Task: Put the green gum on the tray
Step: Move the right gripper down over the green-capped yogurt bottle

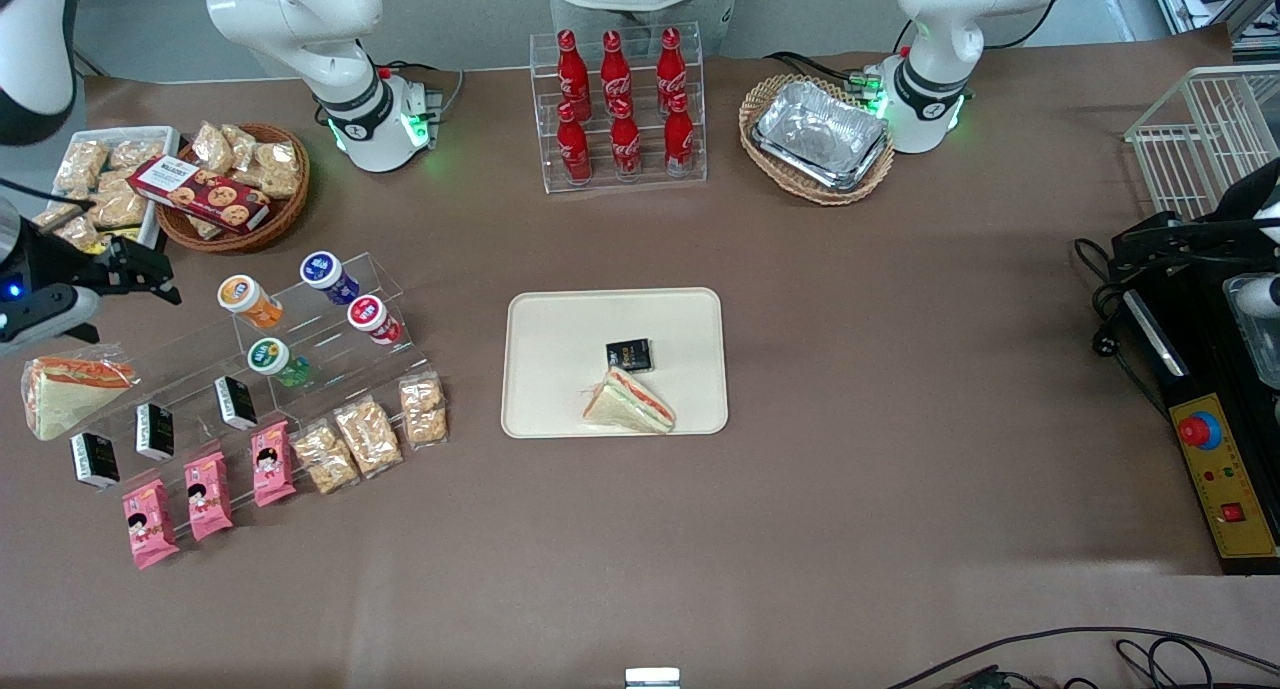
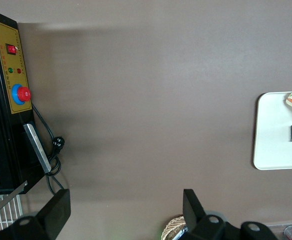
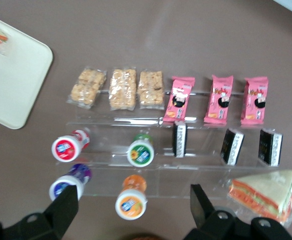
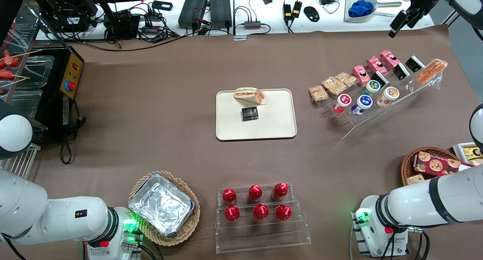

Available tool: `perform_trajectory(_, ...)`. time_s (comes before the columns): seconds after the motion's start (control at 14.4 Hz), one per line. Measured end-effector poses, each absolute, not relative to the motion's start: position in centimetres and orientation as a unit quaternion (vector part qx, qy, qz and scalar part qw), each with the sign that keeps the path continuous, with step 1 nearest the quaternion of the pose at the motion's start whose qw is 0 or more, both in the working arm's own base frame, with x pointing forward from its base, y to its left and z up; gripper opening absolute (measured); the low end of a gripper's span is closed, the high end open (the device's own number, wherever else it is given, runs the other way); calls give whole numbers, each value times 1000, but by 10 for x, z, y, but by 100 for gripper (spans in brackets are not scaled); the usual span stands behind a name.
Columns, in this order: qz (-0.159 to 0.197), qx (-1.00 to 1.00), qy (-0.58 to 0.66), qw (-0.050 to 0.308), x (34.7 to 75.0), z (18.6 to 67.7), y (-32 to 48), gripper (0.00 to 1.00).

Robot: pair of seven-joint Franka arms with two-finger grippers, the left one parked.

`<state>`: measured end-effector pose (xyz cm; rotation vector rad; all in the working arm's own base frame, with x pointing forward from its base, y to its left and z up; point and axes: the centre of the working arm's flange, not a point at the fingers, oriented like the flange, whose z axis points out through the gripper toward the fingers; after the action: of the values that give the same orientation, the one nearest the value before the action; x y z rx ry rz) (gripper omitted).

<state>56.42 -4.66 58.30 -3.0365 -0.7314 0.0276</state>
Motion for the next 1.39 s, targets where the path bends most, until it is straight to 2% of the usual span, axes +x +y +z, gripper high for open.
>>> perform_trajectory(0.21,0,-966,-258,5,567,535,-74,100)
perform_trajectory(0.63,-8,-965,-262,2,559,462,-75,100)
perform_trajectory(1.39,-18,-972,-232,10,505,351,-71,100)
